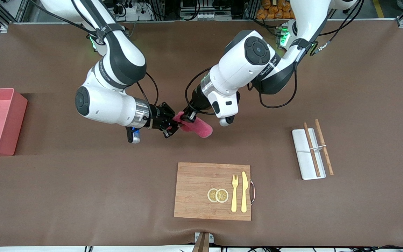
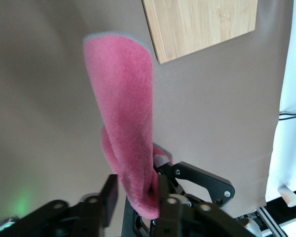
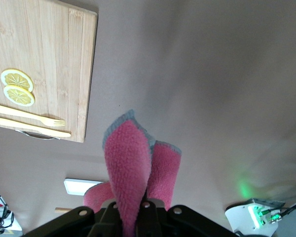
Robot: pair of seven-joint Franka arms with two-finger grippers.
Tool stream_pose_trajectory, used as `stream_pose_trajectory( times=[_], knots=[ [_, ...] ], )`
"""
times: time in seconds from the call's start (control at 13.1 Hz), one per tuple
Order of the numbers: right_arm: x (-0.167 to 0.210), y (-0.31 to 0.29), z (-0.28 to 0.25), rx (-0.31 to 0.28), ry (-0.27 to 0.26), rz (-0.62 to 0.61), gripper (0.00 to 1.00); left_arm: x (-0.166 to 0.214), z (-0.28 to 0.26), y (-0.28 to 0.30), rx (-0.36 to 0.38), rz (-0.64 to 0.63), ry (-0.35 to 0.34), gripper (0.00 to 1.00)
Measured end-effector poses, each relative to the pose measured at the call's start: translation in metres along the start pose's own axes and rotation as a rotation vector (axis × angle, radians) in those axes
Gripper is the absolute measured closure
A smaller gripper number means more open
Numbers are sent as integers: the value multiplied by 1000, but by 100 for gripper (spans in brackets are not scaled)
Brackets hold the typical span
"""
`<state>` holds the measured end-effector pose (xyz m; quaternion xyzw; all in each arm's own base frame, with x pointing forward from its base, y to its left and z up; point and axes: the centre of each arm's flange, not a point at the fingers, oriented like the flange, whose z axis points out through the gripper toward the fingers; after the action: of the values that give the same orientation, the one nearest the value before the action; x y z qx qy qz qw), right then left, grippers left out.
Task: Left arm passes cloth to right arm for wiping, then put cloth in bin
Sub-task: 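Grasp the cloth with the right gripper from the left gripper, then carry the cloth with the right gripper while the left gripper withdraws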
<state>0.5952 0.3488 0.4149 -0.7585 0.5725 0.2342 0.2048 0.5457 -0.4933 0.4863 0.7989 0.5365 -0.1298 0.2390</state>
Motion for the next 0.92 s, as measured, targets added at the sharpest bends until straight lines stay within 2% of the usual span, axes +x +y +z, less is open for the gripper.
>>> stream_pose_trajectory(
  times=[0.23, 0.38, 0.54, 0.61, 0.77, 0.84, 0.92],
  knots=[
    [8, 2, 2, -20, 47, -156, 95, 16, -23, 2, 54, 42, 90, 25],
    [30, 7, 10, -65, 99, -275, 95, 35, -63, 6, 66, 102, 140, 3],
    [68, 13, 17, -115, 142, -367, 95, 62, -105, 4, 119, 211, 198, 0],
    [90, 15, 20, -150, 192, -410, 95, 80, -123, 3, 158, 286, 227, 0],
    [132, 19, 29, -224, 350, -487, 95, 121, -154, -1, 245, 426, 245, 0],
    [153, 21, 36, -239, 412, -513, 95, 142, -167, -3, 280, 479, 243, 0],
    [173, 25, 43, -247, 452, -540, 95, 162, -177, -5, 310, 519, 242, 0]
  ],
)
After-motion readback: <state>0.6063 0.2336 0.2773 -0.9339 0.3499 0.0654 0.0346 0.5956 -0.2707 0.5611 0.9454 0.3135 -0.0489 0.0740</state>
